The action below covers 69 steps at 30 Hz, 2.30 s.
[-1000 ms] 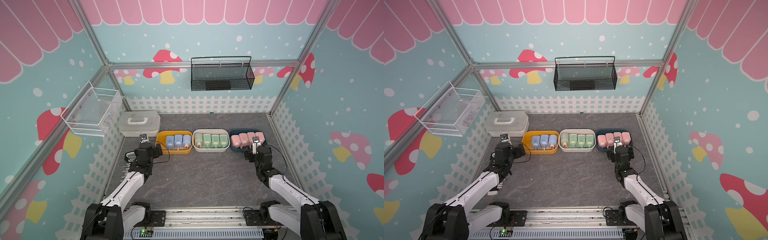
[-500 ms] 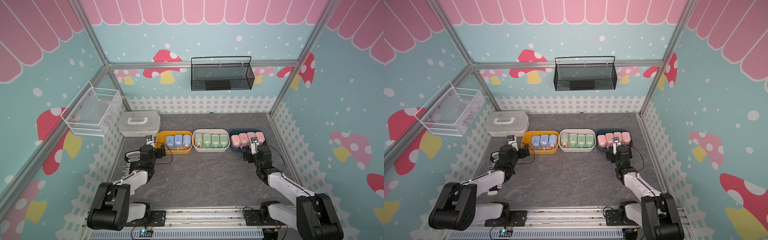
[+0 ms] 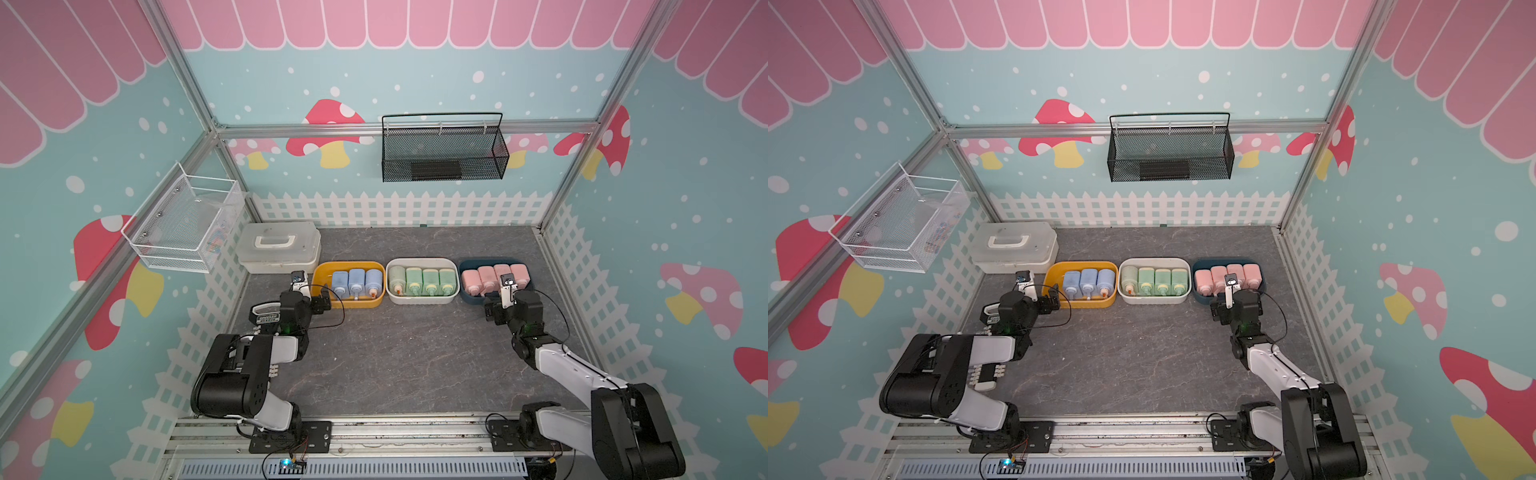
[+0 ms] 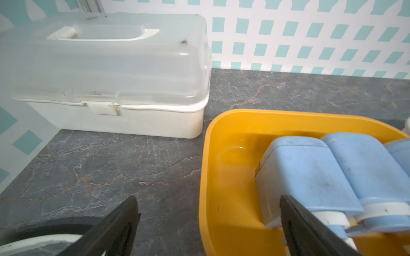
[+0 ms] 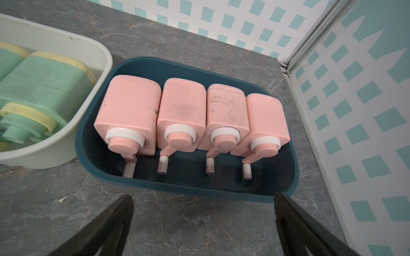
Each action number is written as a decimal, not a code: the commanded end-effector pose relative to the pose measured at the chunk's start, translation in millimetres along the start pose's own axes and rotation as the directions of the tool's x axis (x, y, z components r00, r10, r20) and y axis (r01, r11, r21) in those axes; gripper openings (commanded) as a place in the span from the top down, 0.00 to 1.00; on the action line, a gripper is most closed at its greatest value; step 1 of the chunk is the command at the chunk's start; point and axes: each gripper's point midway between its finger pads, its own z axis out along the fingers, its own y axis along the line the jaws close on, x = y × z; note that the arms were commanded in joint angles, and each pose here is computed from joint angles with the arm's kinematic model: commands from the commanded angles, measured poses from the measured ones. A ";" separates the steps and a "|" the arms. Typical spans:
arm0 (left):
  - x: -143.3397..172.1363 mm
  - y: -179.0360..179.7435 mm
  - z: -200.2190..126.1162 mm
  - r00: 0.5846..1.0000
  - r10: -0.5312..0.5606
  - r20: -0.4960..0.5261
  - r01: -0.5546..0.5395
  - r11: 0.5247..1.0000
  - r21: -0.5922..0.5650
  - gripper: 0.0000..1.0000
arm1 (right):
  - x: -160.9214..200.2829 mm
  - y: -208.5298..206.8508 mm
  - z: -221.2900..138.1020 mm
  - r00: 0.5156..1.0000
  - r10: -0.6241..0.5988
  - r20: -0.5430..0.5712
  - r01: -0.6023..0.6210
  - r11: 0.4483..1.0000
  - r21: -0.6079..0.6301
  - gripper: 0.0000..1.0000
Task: Place the pencil sharpeners by color into the storage box
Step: Reset both arms
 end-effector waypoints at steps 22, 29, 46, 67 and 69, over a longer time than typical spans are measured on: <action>-16.2 30.5 -8.0 0.994 -0.040 0.097 0.063 0.967 -0.247 0.01 | -21.9 28.5 47.1 0.992 -0.091 0.091 0.106 0.978 -0.178 0.02; -15.9 30.2 -7.9 0.995 -0.038 0.095 0.060 0.967 -0.247 0.01 | -22.9 31.3 28.8 0.976 -0.090 0.200 0.127 0.976 -0.177 0.01; -16.1 30.6 -8.0 0.995 -0.039 0.097 0.062 0.967 -0.249 0.01 | -3.2 17.5 41.5 0.987 -0.019 0.162 0.045 0.987 -0.156 0.01; -15.6 30.6 -7.9 0.995 -0.038 0.095 0.060 0.967 -0.248 0.01 | -4.6 7.7 45.3 0.987 0.007 0.163 0.011 0.994 -0.111 0.01; -15.8 30.8 -8.0 0.995 -0.039 0.096 0.062 0.967 -0.249 0.01 | -3.7 8.6 46.9 0.987 0.010 0.158 0.009 0.993 -0.118 0.01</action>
